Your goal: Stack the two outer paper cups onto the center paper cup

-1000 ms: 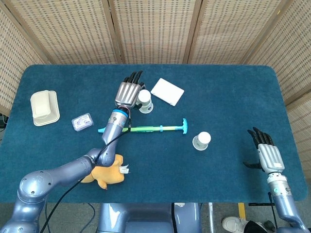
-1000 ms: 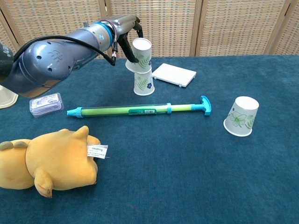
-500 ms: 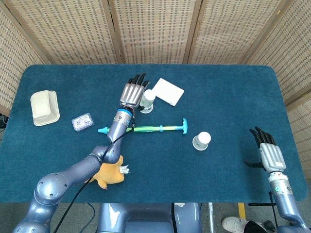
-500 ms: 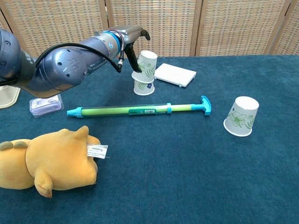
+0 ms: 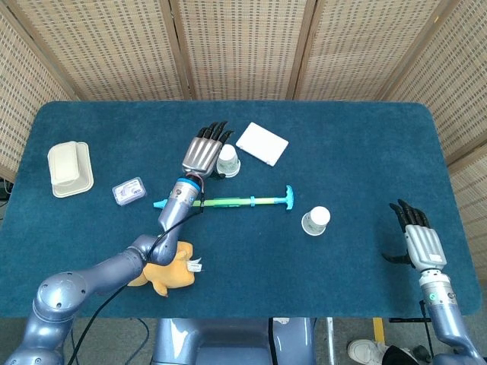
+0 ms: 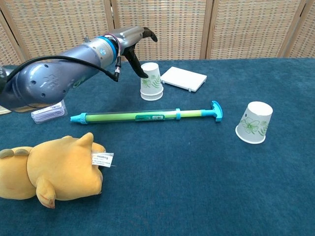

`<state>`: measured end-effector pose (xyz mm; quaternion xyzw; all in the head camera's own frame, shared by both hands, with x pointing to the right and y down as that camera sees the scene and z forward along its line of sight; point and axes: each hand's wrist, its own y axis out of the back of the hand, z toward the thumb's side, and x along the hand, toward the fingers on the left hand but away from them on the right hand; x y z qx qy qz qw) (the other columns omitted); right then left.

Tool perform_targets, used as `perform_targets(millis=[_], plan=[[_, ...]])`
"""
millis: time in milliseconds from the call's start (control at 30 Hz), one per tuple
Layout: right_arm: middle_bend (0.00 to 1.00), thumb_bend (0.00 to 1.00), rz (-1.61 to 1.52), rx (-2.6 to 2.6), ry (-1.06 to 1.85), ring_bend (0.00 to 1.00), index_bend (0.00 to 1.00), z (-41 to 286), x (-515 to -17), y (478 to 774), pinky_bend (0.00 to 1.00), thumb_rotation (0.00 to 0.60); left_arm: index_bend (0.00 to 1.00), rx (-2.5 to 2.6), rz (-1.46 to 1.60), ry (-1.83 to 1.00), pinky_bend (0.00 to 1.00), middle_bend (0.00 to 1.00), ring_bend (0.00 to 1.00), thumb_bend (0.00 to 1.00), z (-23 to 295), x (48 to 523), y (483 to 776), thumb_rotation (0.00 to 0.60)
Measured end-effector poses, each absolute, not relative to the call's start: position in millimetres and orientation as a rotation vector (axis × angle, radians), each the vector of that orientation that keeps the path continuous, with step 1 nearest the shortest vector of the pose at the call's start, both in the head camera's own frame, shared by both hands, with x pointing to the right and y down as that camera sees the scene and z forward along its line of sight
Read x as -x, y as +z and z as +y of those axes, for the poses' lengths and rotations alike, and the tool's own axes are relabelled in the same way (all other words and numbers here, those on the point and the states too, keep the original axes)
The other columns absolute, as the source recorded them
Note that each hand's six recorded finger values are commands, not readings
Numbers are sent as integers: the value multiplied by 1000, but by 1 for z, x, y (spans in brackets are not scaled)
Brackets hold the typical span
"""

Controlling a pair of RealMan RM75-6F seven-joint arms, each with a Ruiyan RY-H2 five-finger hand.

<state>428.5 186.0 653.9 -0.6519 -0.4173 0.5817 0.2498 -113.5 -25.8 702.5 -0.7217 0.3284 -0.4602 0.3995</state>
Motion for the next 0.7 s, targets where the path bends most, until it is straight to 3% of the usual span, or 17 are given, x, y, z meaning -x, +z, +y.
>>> perform_targets(millis=[400,700], plan=[[0,137,-1124,1759,1572,0,109,187,-425,651,0,600,104,1862,950,-1101,103,0,0,143,22,169,656,600],[0,137,-1102,1720,1526,0,171,185,-413,645,1,600,102,1675,1033,-1303,103,0,0,142,120,308,628,600]])
